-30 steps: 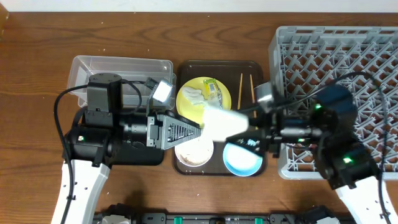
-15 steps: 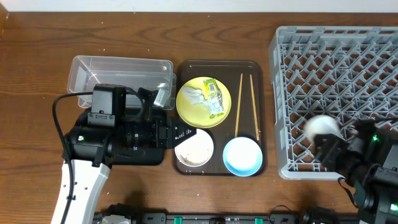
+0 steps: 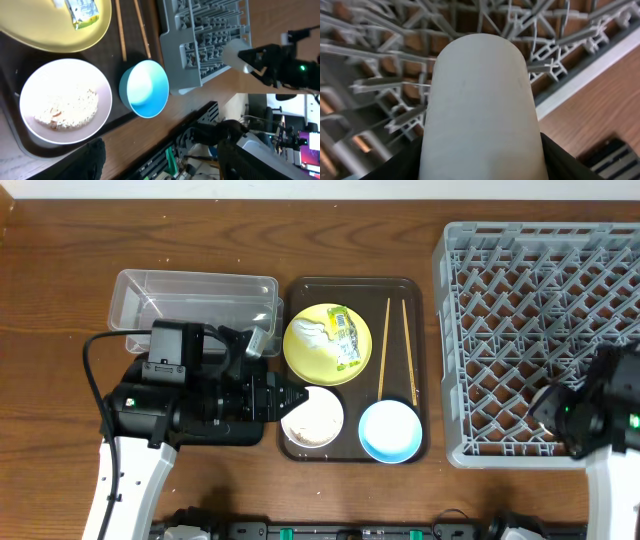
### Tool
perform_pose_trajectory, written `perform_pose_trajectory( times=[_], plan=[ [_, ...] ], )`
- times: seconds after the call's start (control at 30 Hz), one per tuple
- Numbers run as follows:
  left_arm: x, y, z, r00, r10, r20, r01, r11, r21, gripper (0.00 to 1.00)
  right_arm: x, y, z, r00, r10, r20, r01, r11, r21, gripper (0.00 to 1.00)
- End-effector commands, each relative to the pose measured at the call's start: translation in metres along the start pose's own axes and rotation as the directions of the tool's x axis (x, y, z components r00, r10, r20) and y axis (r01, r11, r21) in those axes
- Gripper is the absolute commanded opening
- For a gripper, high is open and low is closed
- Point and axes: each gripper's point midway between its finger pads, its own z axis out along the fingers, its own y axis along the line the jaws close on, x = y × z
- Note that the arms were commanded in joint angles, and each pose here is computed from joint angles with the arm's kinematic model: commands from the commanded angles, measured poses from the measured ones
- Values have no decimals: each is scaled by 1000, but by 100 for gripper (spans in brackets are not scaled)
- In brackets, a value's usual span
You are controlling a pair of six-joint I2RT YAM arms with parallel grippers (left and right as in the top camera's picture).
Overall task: Sort waste into correct bins and load items into the dishwasher rack
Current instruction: 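Lower the white cup into the grey rack with the right gripper, then grasp the white bowl of rice with the left gripper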
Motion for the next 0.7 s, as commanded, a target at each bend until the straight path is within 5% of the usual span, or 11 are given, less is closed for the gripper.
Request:
perform_pose_trajectory(
  times=[0.0,0.07,0.23,0.43,0.67],
  plan=[
    [-2,2,-3,999,32,8,-31,999,-30,74,-16,8,1,998,61,-30,-62,998,-32,58],
    [-1,2,-3,1000,30,8,-30,999,-30,74,-21,16,3,997,63,-53,-66,996,-61,60],
    [1,2,-3,1000,22,0,-22,999,-33,74,-32,21,-1,996,66,-61,-70,996,-63,87],
    [6,14,-2,1000,4,-14,-5,994,-105,74,-36,47,-31,998,33,-56,-45,973,-226,90],
    [19,39,18,988,106,-110,-138,927,-348,70,-16,126,-98,964,-250,90,243,690,-682,92]
  ],
)
